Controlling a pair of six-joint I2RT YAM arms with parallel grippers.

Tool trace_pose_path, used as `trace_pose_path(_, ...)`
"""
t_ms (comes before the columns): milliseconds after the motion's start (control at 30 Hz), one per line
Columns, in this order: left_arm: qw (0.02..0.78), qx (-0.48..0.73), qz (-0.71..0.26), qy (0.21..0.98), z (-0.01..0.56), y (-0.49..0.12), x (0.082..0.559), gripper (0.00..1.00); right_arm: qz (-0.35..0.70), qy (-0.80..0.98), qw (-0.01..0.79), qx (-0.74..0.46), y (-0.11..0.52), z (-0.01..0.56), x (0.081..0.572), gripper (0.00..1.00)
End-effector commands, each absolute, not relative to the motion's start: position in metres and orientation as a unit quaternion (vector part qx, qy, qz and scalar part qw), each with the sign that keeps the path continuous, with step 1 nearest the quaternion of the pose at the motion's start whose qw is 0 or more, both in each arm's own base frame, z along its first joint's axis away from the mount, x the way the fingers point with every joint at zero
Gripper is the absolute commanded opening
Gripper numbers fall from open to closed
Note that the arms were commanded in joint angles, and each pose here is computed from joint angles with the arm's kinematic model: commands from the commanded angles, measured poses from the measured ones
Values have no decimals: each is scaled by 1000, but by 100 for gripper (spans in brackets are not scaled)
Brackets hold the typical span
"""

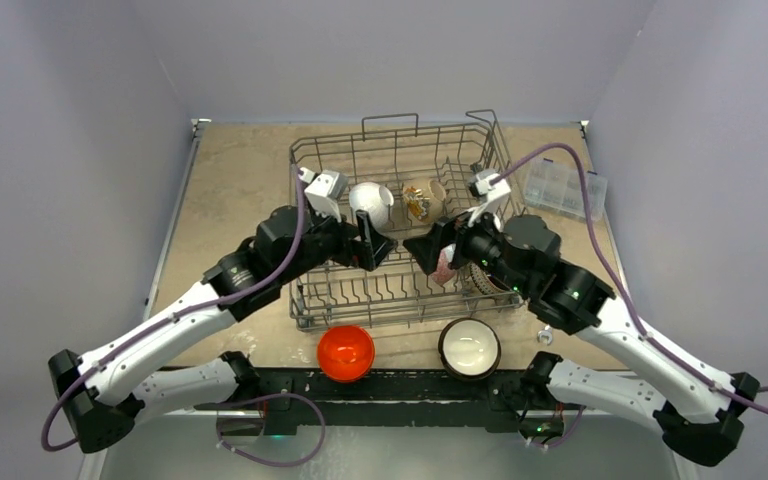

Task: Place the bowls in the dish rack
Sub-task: Place the bowl in the dish rack, then pick up the bowl from the center of the board.

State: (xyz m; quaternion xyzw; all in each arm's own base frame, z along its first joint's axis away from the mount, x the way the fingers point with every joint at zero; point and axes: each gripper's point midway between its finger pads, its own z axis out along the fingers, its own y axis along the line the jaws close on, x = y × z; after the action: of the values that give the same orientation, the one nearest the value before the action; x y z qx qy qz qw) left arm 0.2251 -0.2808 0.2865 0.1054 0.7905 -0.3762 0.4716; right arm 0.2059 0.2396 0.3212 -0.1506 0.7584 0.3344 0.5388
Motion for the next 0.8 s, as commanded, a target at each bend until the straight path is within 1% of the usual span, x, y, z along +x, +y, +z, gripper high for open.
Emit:
trace_pose_path(0, 499, 183, -373, 761, 294, -268, 206, 91, 369, 756, 518, -153, 262, 330, 210, 99)
trace_pose_path(167, 514, 267, -446, 683, 312, -275, 167, 92, 406, 768, 469, -159, 269, 313, 226, 99)
trace_pose_path(233, 511, 299, -469, 655, 311, -280, 154, 96, 424, 770, 450, -160, 269, 306, 232, 99)
trace_pose_path(300, 507, 335, -490, 624, 308, -289, 142, 96, 437, 771, 436, -157, 267, 301, 239, 99)
trace_pose_path(400, 495, 392, -510, 583, 302, -303, 124, 97, 458, 772, 415, -147, 260, 293, 250, 99)
trace_pose_path(500, 490, 447, -501, 556, 291, -313, 115, 96, 479, 768, 399, -145, 254, 289, 256, 99)
trace_pose_path(600, 483, 494, -472, 548, 277, -313, 109, 95, 479, 769, 399, -141, 249, 286, 260, 99)
trace_pose_path(767, 437, 492, -453, 601, 251, -314, 96, 90, 467, 778, 397, -139, 244, 278, 262, 99)
